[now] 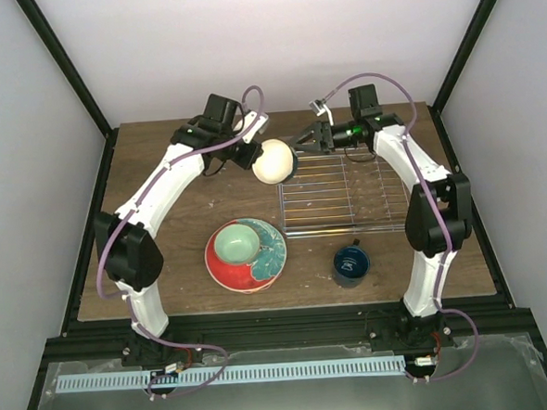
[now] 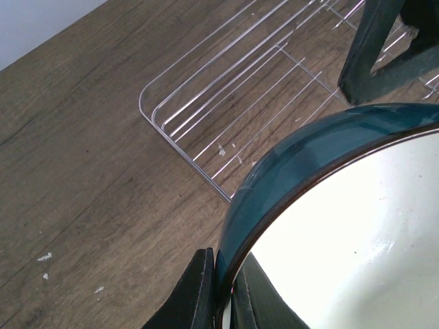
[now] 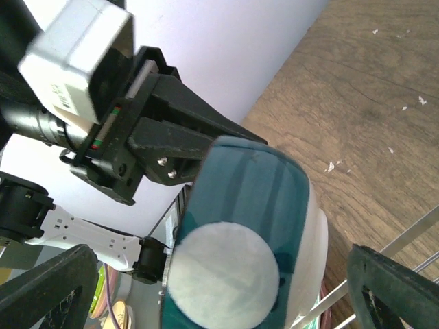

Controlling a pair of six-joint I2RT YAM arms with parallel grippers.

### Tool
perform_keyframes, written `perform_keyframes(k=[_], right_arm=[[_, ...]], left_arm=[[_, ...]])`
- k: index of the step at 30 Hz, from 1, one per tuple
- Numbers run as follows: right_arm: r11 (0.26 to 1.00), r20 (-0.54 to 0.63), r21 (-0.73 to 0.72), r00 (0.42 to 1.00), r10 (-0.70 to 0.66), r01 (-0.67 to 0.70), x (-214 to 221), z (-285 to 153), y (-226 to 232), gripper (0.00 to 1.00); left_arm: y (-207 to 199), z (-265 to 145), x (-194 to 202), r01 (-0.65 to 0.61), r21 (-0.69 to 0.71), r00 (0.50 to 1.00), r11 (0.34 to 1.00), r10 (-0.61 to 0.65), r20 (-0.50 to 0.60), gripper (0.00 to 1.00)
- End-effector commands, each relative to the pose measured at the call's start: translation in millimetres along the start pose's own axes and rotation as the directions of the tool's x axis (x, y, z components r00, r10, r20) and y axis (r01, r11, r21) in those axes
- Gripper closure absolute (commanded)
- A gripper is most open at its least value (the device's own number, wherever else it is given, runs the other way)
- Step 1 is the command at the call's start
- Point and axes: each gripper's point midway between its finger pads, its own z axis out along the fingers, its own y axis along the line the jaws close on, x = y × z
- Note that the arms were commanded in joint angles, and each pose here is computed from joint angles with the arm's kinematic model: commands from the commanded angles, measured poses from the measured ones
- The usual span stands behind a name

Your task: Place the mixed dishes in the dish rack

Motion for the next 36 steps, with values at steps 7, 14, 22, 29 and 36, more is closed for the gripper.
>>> perform_keyframes(k=[7,14,22,29,36], right_arm=[[0.999,-0.061,0.004,0.998,0.034,-0.034,10.6,18.0,-11.7,0.00],[0.999,-0.075,-0.023,0.997,0.021,-0.022,12.6,25.8,-7.5,0.00],[0.995,-0.095,-0.096,0.995,-0.013,0.004,17.2,37.1,6.0,0.01],[0.993,-0.094,-0.113,0.995,-0.045,0.034,17.2,37.0,13.7,0.13],[0.994,-0.087,-0.080,0.992,-0.086,0.080,15.5,34.1,16.0,0.09]], left_arm=[[-7.3,-27.6,-49.6,-0.051,0.005,0.988,0.999,0.050,0.145,1.00],[-10.0,-26.8,-47.6,-0.048,0.022,0.989,0.999,0.044,0.144,1.00],[-12.6,-21.4,-44.8,-0.042,0.040,0.989,0.998,0.036,0.143,1.00],[-13.0,-17.2,-42.5,-0.037,0.047,0.990,0.998,0.030,0.140,1.00],[-10.3,-16.4,-37.7,-0.045,0.028,0.991,0.999,0.041,0.126,1.00]])
